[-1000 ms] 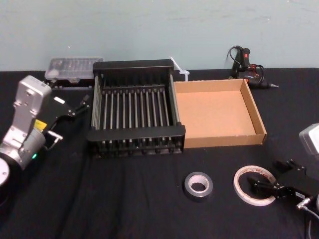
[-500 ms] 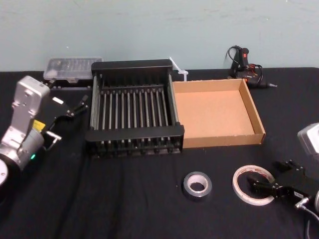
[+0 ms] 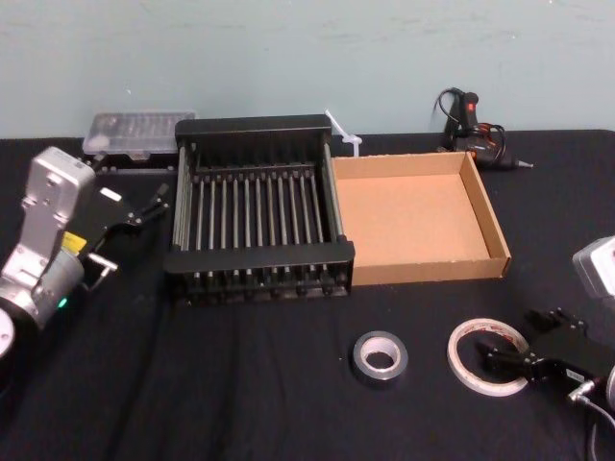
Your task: Pick up the white tape and place it into the black box , Pick up the silver tape and place it into the brown box.
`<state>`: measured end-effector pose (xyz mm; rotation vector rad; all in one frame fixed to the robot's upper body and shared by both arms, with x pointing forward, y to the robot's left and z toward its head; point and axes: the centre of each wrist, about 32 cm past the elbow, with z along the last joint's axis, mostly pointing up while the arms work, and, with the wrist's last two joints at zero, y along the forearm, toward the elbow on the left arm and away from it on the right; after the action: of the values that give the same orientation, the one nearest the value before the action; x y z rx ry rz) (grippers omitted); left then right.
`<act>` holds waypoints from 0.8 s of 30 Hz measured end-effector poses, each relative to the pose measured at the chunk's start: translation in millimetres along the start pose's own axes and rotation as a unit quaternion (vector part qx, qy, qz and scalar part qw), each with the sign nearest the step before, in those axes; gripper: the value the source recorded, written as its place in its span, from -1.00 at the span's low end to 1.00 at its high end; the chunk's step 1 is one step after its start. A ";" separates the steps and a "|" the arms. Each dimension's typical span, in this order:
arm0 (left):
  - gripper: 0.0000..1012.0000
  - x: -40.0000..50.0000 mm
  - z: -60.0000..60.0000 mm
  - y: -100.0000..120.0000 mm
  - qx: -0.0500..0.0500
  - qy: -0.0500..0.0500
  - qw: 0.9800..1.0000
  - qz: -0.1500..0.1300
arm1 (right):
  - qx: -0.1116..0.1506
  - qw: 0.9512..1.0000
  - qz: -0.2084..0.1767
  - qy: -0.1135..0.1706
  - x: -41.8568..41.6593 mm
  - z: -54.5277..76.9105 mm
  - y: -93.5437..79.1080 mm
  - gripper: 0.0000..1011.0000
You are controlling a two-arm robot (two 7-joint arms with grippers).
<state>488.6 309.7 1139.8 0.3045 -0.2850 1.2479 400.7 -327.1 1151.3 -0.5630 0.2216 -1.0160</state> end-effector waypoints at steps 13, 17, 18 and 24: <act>0.98 0.0 0.0 0.0 0.000 0.000 1.000 0.000 | 0.001 1.000 0.000 0.000 -0.2 0.1 -0.1 0.61; 0.98 0.0 0.0 0.0 0.000 0.000 1.000 0.000 | 0.001 1.000 0.000 0.000 -0.1 0.2 -0.1 0.36; 0.98 0.0 0.0 0.0 0.000 0.000 1.000 0.000 | 0.001 1.000 0.000 0.000 -0.1 0.2 -0.1 0.29; 0.98 0.0 0.0 0.0 0.000 0.000 1.000 0.000 | 0.001 1.000 0.000 0.000 -0.1 0.2 -0.1 -0.08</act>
<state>488.6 309.7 1139.8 0.3045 -0.2850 1.2479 400.7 -327.0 1151.5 -0.5614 0.2208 -1.0159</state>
